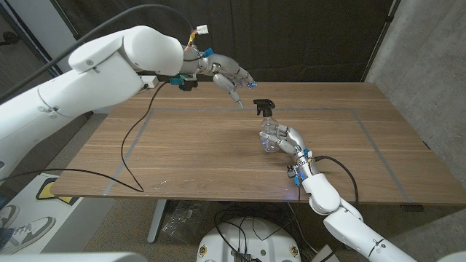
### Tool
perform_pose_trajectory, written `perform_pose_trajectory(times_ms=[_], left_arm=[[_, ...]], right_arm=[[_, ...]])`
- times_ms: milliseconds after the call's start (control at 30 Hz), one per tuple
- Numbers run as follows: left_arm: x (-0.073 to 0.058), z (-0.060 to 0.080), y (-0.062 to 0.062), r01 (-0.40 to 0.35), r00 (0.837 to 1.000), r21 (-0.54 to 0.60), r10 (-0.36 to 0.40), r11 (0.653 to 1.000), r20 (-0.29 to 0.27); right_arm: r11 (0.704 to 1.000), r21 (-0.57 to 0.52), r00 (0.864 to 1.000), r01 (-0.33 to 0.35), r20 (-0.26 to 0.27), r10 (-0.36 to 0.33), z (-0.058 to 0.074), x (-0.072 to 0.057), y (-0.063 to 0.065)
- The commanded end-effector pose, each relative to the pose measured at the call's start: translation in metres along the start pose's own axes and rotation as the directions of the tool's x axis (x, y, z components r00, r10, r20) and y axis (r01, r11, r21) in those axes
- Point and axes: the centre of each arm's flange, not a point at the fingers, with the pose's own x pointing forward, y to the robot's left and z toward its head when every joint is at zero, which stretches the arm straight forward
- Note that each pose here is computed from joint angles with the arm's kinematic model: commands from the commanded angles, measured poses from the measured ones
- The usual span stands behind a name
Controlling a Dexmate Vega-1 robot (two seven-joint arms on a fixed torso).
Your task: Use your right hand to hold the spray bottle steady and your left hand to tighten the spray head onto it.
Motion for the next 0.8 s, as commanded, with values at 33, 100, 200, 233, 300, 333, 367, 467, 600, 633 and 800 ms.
perform_pose_trajectory(times_ms=[33,100,200,233,300,333,367,467,600,633,800], left_arm=[[0.016,-0.008,0.020,0.055,0.975,0.025,-0.059,0.998,0.213],[0.021,-0.005,0.023,0.068,0.971,0.054,-0.079,0.996,0.224],[0.028,-0.001,0.026,0.095,0.963,0.089,-0.114,0.991,0.243],[0.030,0.000,0.027,0.103,0.961,0.099,-0.124,0.990,0.249],[0.033,0.001,0.028,0.107,0.955,0.111,-0.133,0.988,0.263],[0.035,0.001,0.028,0.109,0.952,0.116,-0.137,0.987,0.272],[0.037,0.001,0.028,0.109,0.949,0.119,-0.139,0.987,0.284],[0.045,0.002,0.029,0.134,0.936,0.132,-0.169,0.982,0.310],[0.056,0.006,0.030,0.157,0.926,0.165,-0.203,0.974,0.318],[0.059,0.009,0.030,0.154,0.923,0.183,-0.207,0.971,0.324],[0.067,0.017,0.030,0.169,0.911,0.220,-0.237,0.961,0.336]], right_arm=[[1.000,0.029,1.000,0.004,0.009,-0.005,0.007,-0.019,0.001],[1.000,0.027,1.000,0.000,0.012,0.000,0.008,-0.021,0.003],[1.000,0.029,1.000,-0.009,0.017,0.008,0.010,-0.024,0.005],[1.000,0.028,1.000,-0.013,0.021,0.013,0.011,-0.025,0.006],[0.999,0.031,1.000,-0.016,0.025,0.015,0.012,-0.026,0.007],[0.999,0.033,0.999,-0.019,0.029,0.018,0.013,-0.027,0.008],[0.999,0.038,0.999,-0.019,0.029,0.018,0.013,-0.027,0.009],[0.998,0.052,0.999,-0.033,0.036,0.031,0.016,-0.027,0.011],[0.996,0.072,0.997,-0.053,0.060,0.049,0.021,-0.025,0.014],[0.996,0.079,0.996,-0.051,0.079,0.045,0.024,-0.025,0.016],[0.995,0.077,0.994,-0.069,0.095,0.062,0.028,-0.024,0.021]])
